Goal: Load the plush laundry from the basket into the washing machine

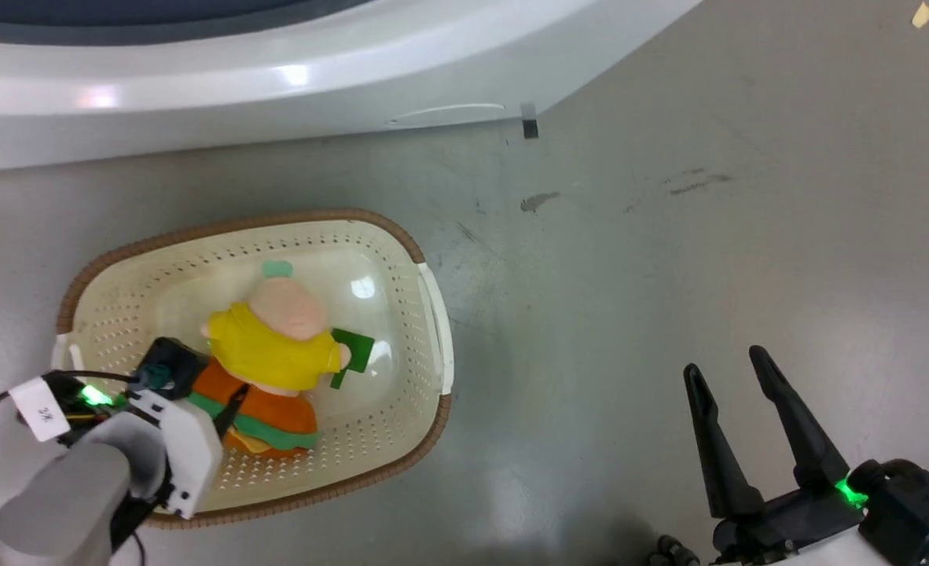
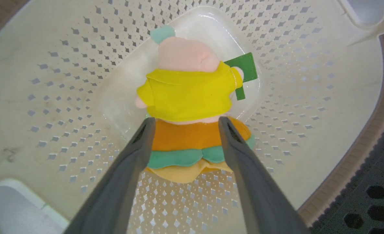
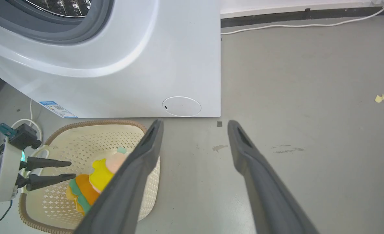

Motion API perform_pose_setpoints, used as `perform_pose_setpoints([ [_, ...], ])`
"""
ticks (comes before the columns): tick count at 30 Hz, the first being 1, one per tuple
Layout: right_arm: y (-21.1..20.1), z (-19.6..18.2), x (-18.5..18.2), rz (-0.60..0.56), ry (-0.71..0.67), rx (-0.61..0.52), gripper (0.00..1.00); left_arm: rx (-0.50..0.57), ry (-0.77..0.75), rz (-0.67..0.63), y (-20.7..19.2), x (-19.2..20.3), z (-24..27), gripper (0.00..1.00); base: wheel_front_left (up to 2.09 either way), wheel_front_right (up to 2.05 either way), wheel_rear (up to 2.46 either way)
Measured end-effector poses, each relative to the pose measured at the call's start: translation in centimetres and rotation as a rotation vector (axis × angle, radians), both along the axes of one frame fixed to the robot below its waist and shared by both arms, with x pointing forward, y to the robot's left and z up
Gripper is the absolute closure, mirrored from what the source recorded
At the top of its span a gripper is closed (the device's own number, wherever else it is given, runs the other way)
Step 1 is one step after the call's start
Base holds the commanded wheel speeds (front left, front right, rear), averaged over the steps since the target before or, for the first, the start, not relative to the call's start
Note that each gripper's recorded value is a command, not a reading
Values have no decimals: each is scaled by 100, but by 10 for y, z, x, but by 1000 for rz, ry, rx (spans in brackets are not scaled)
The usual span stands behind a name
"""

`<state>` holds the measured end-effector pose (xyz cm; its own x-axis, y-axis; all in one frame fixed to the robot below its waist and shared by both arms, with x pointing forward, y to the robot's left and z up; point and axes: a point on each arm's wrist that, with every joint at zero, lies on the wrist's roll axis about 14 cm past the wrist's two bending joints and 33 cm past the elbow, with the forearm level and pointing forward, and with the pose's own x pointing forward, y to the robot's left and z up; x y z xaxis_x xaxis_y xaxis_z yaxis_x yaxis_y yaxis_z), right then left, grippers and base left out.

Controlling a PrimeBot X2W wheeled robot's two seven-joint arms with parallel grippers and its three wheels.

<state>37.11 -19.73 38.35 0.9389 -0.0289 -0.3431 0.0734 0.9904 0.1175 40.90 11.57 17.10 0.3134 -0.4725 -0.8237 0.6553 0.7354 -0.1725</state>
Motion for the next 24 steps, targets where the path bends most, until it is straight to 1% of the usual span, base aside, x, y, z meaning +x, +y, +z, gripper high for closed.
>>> perform_pose_setpoints([
  [3, 0, -5, -2, -14, 15, 17, 0, 37, -12, -31, 11, 6, -13, 0, 0, 0, 0],
  [6, -2, -8, -4, -26, 26, 18, 0, 57, 15, -38, 16, 4, -26, 0, 0, 0, 0],
  [9, -4, -11, -6, -39, 38, 19, 0, 50, 36, -66, 13, -1, -36, 0, 0, 0, 0],
  [16, -11, -16, -10, -75, 55, 20, 0, 51, 19, -94, 14, 19, -52, 0, 0, 0, 0],
  [20, -14, -19, -11, -92, 61, 23, 0, 22, 60, -118, 5, 9, -63, 0, 0, 0, 0],
  [24, -15, -23, -13, -104, 75, 25, 0, 32, 71, -175, 8, 6, -74, 0, 0, 0, 0],
])
